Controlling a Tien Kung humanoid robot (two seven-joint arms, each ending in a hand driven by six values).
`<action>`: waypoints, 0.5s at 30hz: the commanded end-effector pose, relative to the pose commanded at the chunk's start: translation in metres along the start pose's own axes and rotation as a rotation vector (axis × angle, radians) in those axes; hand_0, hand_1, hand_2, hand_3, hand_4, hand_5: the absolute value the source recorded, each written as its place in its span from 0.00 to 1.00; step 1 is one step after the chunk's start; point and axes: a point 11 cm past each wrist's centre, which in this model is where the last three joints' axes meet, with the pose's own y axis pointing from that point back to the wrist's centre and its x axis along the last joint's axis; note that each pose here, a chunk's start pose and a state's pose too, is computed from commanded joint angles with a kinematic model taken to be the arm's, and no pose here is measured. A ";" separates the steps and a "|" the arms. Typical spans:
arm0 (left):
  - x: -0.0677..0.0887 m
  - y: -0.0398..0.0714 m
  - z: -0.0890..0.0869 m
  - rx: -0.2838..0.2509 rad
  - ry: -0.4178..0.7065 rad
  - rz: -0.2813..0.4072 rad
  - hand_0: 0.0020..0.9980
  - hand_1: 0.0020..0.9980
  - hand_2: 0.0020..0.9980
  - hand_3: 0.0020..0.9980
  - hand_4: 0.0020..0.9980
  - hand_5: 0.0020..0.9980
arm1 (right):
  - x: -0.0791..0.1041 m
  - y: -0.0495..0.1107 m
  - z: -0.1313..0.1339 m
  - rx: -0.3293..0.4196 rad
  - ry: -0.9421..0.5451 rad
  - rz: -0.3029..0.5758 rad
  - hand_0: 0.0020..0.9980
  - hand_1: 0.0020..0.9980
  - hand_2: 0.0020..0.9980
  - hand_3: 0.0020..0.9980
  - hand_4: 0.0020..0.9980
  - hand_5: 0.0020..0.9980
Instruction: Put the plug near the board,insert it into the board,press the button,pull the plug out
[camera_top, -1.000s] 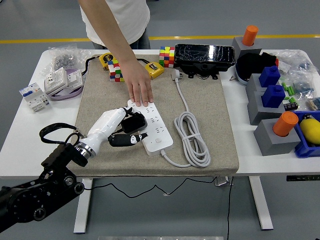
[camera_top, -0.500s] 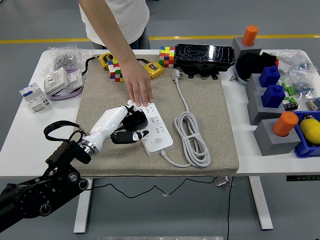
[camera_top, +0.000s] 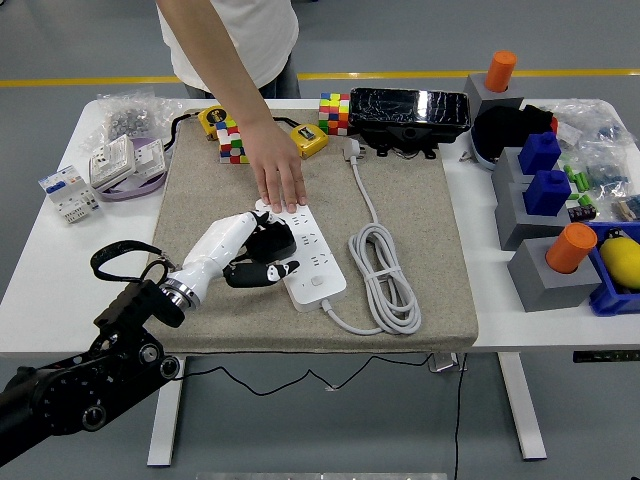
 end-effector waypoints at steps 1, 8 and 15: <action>0.001 0.000 0.003 -0.007 0.003 0.001 0.65 0.71 0.69 0.62 0.83 0.34 | 0.000 0.000 0.000 0.000 0.000 0.000 0.53 0.63 0.60 0.54 0.88 0.40; 0.010 0.006 0.022 -0.066 0.046 0.018 0.66 0.71 0.69 0.62 0.83 0.34 | 0.000 0.000 -0.001 0.005 0.003 -0.001 0.53 0.63 0.60 0.54 0.88 0.40; 0.015 0.025 0.033 -0.071 0.105 -0.048 0.39 0.48 0.52 0.63 0.83 0.34 | 0.000 0.000 0.000 0.001 0.002 0.000 0.53 0.63 0.60 0.54 0.88 0.40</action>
